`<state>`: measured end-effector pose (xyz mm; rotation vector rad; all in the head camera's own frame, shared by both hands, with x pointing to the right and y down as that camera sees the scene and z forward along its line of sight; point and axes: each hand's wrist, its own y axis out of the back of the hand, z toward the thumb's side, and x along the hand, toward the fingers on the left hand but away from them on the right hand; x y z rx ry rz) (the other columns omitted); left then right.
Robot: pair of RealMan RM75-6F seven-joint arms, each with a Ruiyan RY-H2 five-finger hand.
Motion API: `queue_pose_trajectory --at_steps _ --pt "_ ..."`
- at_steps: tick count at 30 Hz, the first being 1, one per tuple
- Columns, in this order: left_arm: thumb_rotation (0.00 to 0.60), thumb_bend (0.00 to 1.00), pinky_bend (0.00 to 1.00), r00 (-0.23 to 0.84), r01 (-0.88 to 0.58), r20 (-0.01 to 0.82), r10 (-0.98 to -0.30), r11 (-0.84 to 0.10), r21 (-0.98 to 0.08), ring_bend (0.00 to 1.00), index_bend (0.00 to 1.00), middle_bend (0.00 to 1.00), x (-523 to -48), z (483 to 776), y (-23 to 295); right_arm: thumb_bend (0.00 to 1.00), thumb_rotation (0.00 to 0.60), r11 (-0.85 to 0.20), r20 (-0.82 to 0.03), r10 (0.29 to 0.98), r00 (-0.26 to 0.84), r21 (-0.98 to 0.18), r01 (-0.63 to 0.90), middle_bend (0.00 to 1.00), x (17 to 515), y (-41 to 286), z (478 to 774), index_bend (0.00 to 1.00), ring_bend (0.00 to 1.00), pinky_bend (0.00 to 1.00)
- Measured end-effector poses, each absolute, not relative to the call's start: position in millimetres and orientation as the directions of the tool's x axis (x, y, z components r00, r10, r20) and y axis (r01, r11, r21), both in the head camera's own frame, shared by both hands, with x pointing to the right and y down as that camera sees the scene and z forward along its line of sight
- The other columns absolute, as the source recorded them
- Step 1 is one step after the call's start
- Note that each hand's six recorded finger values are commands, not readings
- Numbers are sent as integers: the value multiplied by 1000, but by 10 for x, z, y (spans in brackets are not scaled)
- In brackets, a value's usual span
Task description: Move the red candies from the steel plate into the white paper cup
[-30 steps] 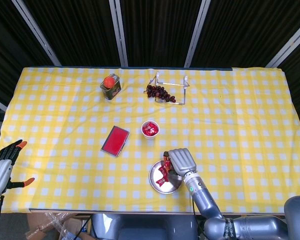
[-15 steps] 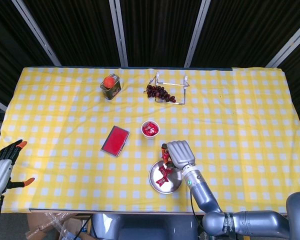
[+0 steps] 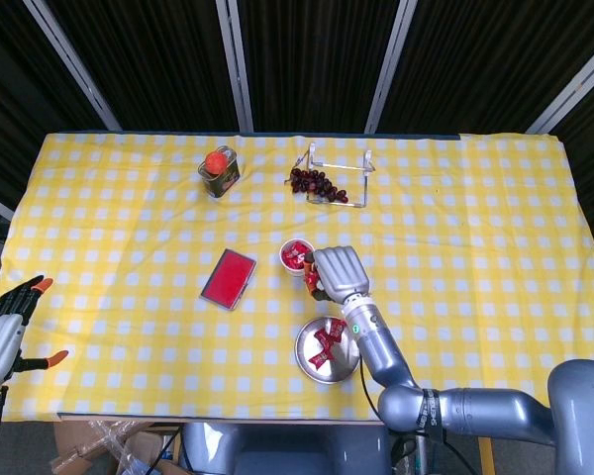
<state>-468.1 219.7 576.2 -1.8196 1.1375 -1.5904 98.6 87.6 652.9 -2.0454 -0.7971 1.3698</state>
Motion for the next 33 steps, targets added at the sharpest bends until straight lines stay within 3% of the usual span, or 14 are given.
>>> queue_pose_trajectory --at_steps 10,25,33 --pt "600 44 0 -16 -287 585 -811 -557 -780 0 0 0 -4683 5776 2203 555 600 -660 -596 742 305 -730 180 804 813 609 6561 589 829 923" --pt "600 44 0 -22 -292 592 -806 -561 -775 0 0 0 -4687 5781 2200 555 600 -688 -634 722 277 -700 190 804 782 541 6898 587 830 923" --pt "600 44 0 -22 -290 593 -805 -562 -774 0 0 0 -4685 5781 2204 556 600 -696 -642 715 278 -689 200 804 781 563 6970 404 830 923"
